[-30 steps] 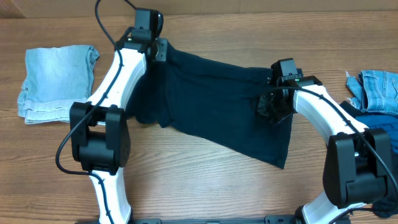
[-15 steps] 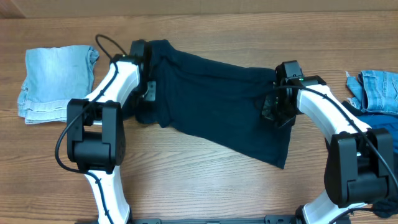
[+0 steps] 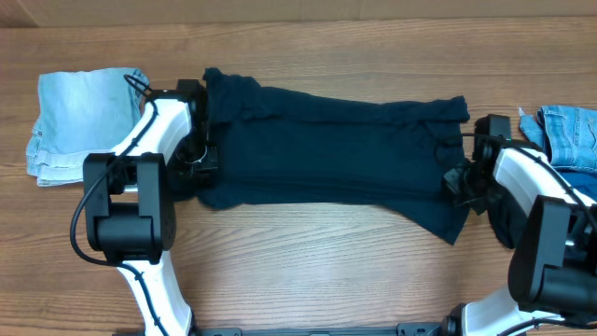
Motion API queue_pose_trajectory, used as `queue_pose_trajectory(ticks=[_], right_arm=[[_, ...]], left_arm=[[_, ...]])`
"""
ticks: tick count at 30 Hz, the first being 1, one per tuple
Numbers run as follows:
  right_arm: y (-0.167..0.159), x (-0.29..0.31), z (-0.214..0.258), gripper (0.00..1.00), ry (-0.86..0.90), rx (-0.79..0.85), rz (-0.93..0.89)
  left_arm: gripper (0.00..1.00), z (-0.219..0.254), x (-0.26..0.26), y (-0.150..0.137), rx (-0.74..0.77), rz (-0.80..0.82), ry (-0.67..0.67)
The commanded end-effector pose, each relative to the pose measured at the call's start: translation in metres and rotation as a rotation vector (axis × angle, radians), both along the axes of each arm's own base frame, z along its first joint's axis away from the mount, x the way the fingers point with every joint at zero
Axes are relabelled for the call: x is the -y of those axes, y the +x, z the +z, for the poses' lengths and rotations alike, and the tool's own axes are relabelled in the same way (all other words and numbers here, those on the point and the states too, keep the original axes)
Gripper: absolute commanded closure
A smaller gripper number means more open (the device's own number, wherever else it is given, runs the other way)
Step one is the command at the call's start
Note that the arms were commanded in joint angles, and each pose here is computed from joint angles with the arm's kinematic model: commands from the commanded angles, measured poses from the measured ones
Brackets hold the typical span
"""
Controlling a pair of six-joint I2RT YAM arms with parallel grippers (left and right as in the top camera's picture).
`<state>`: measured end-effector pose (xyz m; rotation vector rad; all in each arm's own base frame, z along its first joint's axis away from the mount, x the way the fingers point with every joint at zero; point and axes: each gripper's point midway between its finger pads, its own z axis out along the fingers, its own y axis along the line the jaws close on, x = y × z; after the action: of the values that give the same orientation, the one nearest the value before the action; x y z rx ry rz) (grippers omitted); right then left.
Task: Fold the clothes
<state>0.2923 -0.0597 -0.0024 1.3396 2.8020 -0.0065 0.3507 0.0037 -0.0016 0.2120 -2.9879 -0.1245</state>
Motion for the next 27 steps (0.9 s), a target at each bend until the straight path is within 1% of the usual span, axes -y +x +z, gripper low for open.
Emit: queue_pose_trajectory(ticks=[1,3,4,5,7,8,9,11,14,16,17,20,22,23,25,27], right_arm=[[-0.005,0.016,-0.007,0.96,-0.059,-0.038,0.177],[0.002,0.005,-0.001,0.95,-0.016,-0.02,0.226],[0.008,-0.005,0.004,0.93,0.02,0.002,0.275],[0.017,-0.016,0.011,0.9,0.053,0.035,0.34],[0.031,-0.036,0.033,0.87,0.066,0.094,0.431],[0.037,-0.046,0.043,0.84,0.074,0.127,0.475],[0.044,-0.056,0.055,0.75,0.08,0.166,0.504],[0.052,-0.074,0.074,0.64,0.097,0.226,0.55],[0.052,-0.107,0.079,0.61,0.17,0.261,0.616],[0.053,-0.119,0.08,0.63,0.174,0.273,0.646],[0.046,-0.127,0.077,0.67,0.193,0.249,0.664],[0.003,-0.146,0.048,0.69,0.232,0.121,0.708],[-0.019,-0.146,0.027,0.78,0.248,0.056,0.641],[-0.027,-0.144,0.018,0.79,0.251,0.04,0.618],[-0.035,-0.144,0.01,0.85,0.257,0.027,0.613],[-0.032,-0.144,0.009,0.92,0.254,0.043,0.615]], left_arm=[[0.84,-0.015,-0.017,-0.018,-0.07,0.051,0.033],[0.87,-0.013,-0.016,-0.017,-0.066,0.053,0.025],[0.87,-0.011,-0.013,-0.015,-0.057,0.055,0.01],[0.87,-0.007,-0.009,-0.01,-0.04,0.059,-0.015],[0.86,0.002,0.0,0.001,0.002,0.064,-0.063],[0.85,0.007,0.003,0.007,0.021,0.064,-0.082],[0.84,0.013,0.007,0.013,0.045,0.059,-0.096],[0.82,0.022,0.013,0.024,0.079,0.035,-0.12],[0.79,0.038,0.027,0.045,0.145,-0.046,-0.144],[0.8,0.043,0.039,0.061,0.21,-0.088,-0.162],[0.82,0.045,0.049,0.074,0.263,-0.113,-0.17],[0.91,0.051,0.078,0.108,0.417,-0.195,-0.183],[0.89,0.06,0.093,0.131,0.522,-0.234,-0.189],[0.88,0.06,0.096,0.138,0.552,-0.241,-0.187],[0.88,0.051,0.098,0.148,0.573,-0.243,-0.189],[0.88,0.039,0.099,0.157,0.589,-0.245,-0.19]])
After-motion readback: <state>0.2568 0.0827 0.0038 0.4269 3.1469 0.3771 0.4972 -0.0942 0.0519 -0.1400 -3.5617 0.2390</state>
